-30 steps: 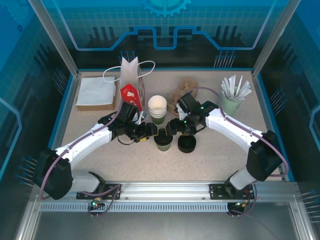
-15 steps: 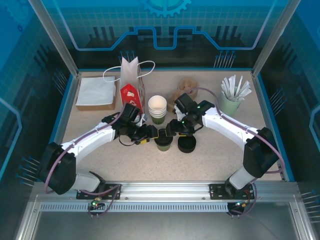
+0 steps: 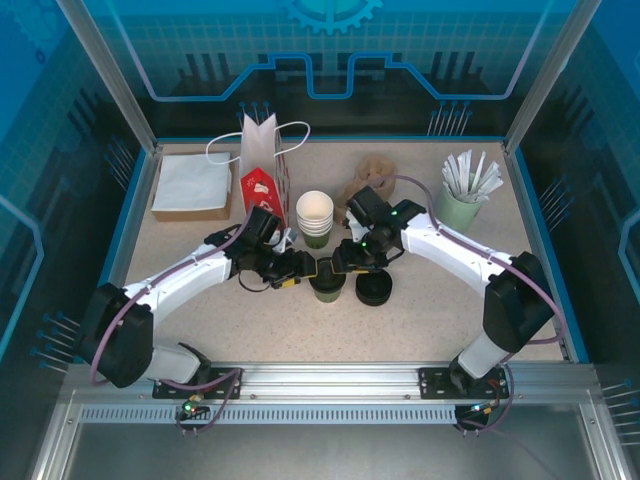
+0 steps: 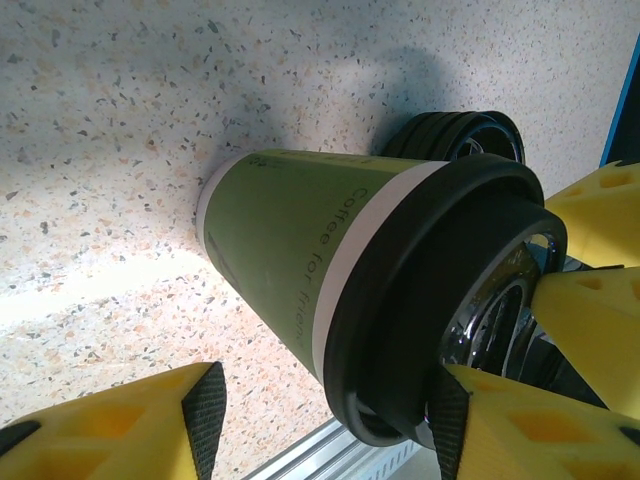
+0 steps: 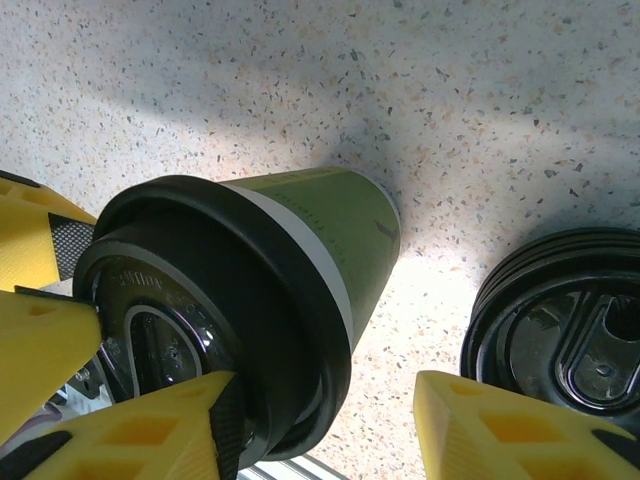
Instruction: Pack the takeout coffee
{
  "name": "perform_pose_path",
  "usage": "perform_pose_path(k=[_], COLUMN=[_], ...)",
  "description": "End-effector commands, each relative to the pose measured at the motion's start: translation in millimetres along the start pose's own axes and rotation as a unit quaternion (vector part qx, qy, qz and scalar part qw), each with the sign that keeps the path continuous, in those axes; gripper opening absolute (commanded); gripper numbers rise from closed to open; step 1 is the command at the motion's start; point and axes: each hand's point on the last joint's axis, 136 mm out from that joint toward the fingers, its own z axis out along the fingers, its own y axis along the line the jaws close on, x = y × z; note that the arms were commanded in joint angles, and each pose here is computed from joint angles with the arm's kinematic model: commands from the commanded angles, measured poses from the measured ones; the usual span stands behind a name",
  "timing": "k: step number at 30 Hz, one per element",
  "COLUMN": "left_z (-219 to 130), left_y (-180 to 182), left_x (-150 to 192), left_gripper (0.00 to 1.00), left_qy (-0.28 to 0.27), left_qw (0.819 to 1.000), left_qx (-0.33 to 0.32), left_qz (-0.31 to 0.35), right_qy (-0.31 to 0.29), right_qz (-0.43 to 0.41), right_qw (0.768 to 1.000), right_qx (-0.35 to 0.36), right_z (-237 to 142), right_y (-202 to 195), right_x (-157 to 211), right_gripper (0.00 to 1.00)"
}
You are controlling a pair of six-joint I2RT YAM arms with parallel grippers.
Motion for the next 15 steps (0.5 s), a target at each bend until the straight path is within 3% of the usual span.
perform_pose_path(k=[1,15], left_z=[9.4,17.3], left_y=[34.2,71.6], left_x=[11.2,26.6], left_gripper=[0.57,0.55], left_qy=[0.019,0.034], left_qw=[0.998,0.992], left_qx=[-0.058,-0.115], left_qz=[-0.017,-0.035], right_qy=[0.05,0.09], right_qz=[0.005,0.001], right_qw=[0.997,0.991], right_qx=[0.052,0.101], right_z=[16.9,27.5], right_y=[-20.1,-41.1], right_x=[19.5,33.8], right_gripper=[0.49,0.45])
